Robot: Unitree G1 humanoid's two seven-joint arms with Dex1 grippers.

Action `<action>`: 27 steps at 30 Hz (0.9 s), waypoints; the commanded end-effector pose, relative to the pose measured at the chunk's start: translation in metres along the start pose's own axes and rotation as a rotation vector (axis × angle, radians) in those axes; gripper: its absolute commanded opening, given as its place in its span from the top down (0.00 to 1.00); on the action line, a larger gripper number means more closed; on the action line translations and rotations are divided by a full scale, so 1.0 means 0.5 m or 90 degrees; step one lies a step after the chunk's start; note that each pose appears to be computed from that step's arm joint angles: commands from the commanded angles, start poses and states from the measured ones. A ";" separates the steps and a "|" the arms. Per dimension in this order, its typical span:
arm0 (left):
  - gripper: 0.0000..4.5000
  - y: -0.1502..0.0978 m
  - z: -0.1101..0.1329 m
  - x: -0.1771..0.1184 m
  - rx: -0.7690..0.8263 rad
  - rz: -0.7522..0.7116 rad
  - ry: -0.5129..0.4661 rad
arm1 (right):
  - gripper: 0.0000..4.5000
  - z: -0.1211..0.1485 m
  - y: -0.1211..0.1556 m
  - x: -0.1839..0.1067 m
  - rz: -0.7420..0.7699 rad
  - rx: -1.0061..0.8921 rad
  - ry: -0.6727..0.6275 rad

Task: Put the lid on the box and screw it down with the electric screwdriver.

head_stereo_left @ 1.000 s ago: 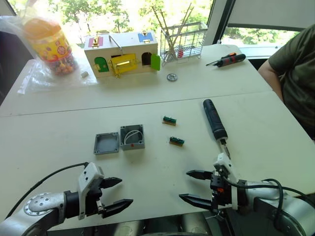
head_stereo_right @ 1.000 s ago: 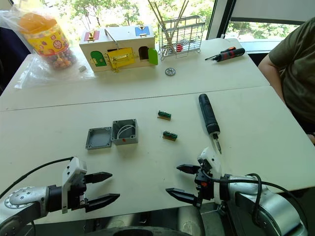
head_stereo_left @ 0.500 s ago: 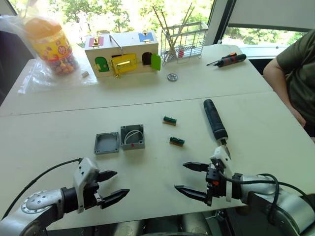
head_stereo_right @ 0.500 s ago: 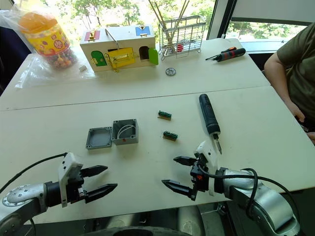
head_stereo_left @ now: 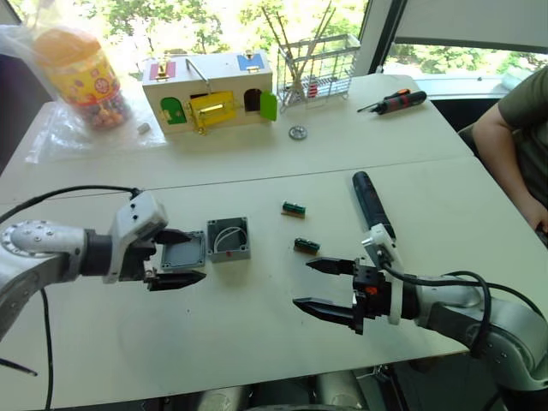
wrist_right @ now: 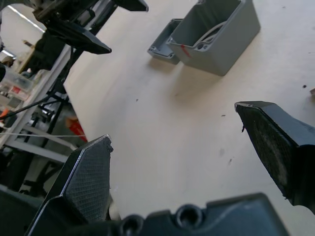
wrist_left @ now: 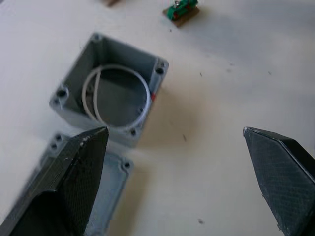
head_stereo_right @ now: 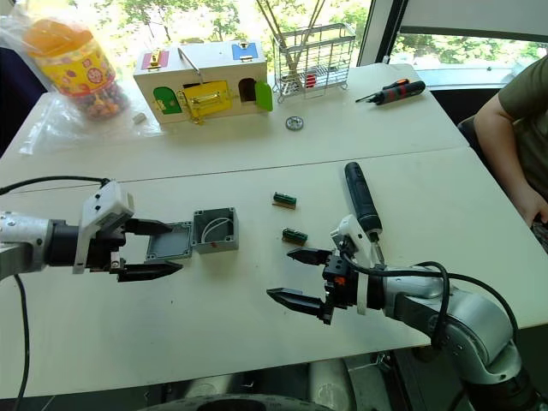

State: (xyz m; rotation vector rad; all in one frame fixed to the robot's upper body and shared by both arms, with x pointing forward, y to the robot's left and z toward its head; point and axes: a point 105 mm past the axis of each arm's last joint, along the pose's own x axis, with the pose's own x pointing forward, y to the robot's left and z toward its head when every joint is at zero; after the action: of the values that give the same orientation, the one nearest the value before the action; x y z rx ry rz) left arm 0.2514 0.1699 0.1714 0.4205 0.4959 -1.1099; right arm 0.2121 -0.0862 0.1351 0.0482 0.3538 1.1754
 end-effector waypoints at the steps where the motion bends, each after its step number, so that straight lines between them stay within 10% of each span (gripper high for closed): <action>1: 0.01 0.015 -0.006 0.044 0.106 -0.036 0.065 | 0.00 0.012 0.012 0.021 -0.006 -0.036 -0.008; 11: 0.01 0.047 -0.035 0.118 0.198 -0.111 0.142 | 0.00 0.031 0.029 0.045 -0.035 -0.085 -0.022; 14: 0.19 0.054 -0.035 0.141 0.209 -0.118 0.131 | 0.00 0.030 0.033 0.042 -0.044 -0.090 -0.020; 21: 0.98 0.051 -0.027 0.164 0.237 -0.143 0.115 | 0.00 0.023 0.029 0.033 -0.068 -0.094 -0.013; 27: 0.99 0.063 -0.027 0.169 0.305 -0.161 0.105 | 0.00 0.013 0.034 0.019 -0.065 -0.098 0.015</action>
State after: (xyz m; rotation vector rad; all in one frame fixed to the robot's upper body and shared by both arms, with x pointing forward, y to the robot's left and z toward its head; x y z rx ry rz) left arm 0.3048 0.1263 0.1087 0.8515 0.4681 -1.4351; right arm 0.2104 -0.0710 0.1332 -0.0921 0.3158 1.0702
